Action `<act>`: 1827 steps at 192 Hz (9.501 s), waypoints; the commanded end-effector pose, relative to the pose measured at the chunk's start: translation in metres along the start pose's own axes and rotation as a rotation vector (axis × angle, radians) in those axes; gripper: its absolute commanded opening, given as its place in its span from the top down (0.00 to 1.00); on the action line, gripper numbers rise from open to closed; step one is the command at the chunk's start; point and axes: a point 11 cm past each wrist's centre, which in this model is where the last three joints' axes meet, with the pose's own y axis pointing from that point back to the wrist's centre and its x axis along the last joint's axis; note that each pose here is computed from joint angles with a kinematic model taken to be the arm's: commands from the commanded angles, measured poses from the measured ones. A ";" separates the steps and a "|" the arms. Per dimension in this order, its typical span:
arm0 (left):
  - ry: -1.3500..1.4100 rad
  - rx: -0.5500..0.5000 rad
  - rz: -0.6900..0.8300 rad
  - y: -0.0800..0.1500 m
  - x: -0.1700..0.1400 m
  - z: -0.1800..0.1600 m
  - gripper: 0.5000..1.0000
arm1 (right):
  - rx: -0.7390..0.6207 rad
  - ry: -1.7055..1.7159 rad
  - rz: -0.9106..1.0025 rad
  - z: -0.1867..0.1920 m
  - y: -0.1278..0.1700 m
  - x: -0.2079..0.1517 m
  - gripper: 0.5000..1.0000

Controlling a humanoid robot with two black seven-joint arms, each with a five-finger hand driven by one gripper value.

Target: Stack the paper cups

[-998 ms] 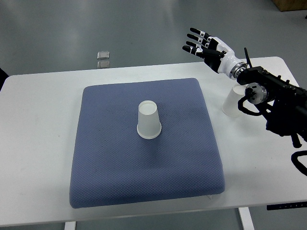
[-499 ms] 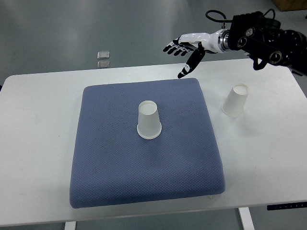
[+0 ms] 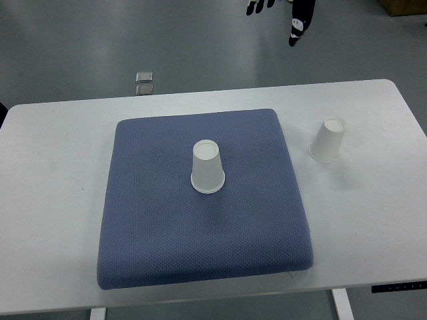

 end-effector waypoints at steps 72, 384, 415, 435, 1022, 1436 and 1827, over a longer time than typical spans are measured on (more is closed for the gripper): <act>-0.005 0.000 -0.016 0.000 -0.005 0.000 0.00 | -0.053 -0.024 -0.051 0.031 0.015 -0.027 0.17; -0.003 0.014 -0.016 -0.001 -0.005 -0.008 0.00 | -0.266 -0.312 -0.185 0.137 -0.152 -0.246 0.17; -0.003 0.014 -0.016 -0.001 -0.005 -0.008 0.00 | -0.275 -0.315 -0.181 0.139 -0.155 -0.256 0.18; -0.002 0.016 -0.016 -0.001 -0.005 -0.008 0.00 | -0.291 -0.318 -0.171 0.144 -0.155 -0.260 0.18; 0.000 0.014 -0.010 -0.001 -0.003 -0.007 0.00 | 0.240 0.075 -0.157 -0.156 -0.103 -0.067 0.66; 0.002 0.012 -0.005 0.000 -0.001 -0.007 0.00 | 0.190 -0.050 -0.173 -0.116 -0.156 -0.130 0.49; -0.003 0.015 -0.017 -0.001 -0.005 -0.008 0.00 | 0.513 -2.035 0.691 0.084 -0.179 -0.187 0.17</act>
